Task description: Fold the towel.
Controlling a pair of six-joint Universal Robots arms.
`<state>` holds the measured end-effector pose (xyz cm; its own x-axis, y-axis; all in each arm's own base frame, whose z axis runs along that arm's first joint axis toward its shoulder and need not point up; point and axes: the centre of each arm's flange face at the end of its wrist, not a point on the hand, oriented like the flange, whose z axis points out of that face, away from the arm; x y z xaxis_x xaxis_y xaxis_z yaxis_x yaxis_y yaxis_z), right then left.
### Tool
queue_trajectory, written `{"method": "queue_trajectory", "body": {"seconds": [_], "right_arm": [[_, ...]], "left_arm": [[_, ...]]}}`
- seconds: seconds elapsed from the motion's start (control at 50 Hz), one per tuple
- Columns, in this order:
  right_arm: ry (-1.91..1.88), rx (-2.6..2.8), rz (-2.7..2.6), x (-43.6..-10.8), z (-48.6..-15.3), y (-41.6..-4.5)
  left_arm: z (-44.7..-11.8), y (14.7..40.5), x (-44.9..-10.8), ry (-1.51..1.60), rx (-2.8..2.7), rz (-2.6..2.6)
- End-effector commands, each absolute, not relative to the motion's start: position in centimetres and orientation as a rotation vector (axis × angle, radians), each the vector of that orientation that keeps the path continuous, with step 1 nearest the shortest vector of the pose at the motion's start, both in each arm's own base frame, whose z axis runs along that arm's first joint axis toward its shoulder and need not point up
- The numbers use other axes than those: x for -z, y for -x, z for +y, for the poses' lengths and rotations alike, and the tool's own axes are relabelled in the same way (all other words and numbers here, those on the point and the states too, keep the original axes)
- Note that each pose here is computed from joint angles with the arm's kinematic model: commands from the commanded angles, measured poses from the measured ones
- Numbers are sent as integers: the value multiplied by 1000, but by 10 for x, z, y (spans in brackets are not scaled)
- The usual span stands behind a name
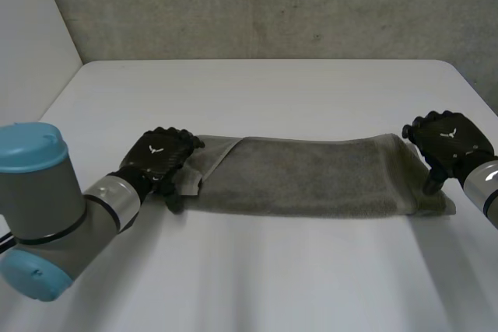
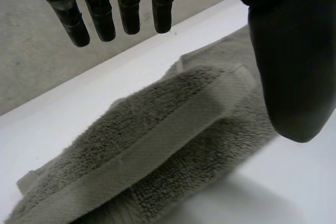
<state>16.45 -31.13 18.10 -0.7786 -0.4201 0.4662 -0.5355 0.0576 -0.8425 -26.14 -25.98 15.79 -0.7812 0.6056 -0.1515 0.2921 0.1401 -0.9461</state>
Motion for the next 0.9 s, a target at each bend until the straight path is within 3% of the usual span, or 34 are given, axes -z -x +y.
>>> {"method": "queue_trajectory", "body": {"seconds": [0.02,0.34,0.5,0.68,0.74,0.86,0.9], "right_arm": [[-929,-1881,-2287,-184,-333,-165],[-842,-1937,-2573,-160,-415,-175],[-829,-1887,-2621,-134,-434,-174],[-843,-1836,-2685,-121,-432,-176],[-852,-1859,-2677,-134,-427,-177],[-915,-2020,-2588,-193,-399,-181],[-973,-2086,-2524,-219,-375,-181]], "left_arm": [[-273,268,-146,819,-1758,-2224],[-287,263,-149,766,-1826,-2282],[-288,256,-146,760,-1777,-2333],[-293,251,-148,742,-1766,-2354],[-299,246,-152,720,-1780,-2359],[-307,229,-177,629,-1836,-2356],[-307,226,-185,596,-1846,-2340]]}}
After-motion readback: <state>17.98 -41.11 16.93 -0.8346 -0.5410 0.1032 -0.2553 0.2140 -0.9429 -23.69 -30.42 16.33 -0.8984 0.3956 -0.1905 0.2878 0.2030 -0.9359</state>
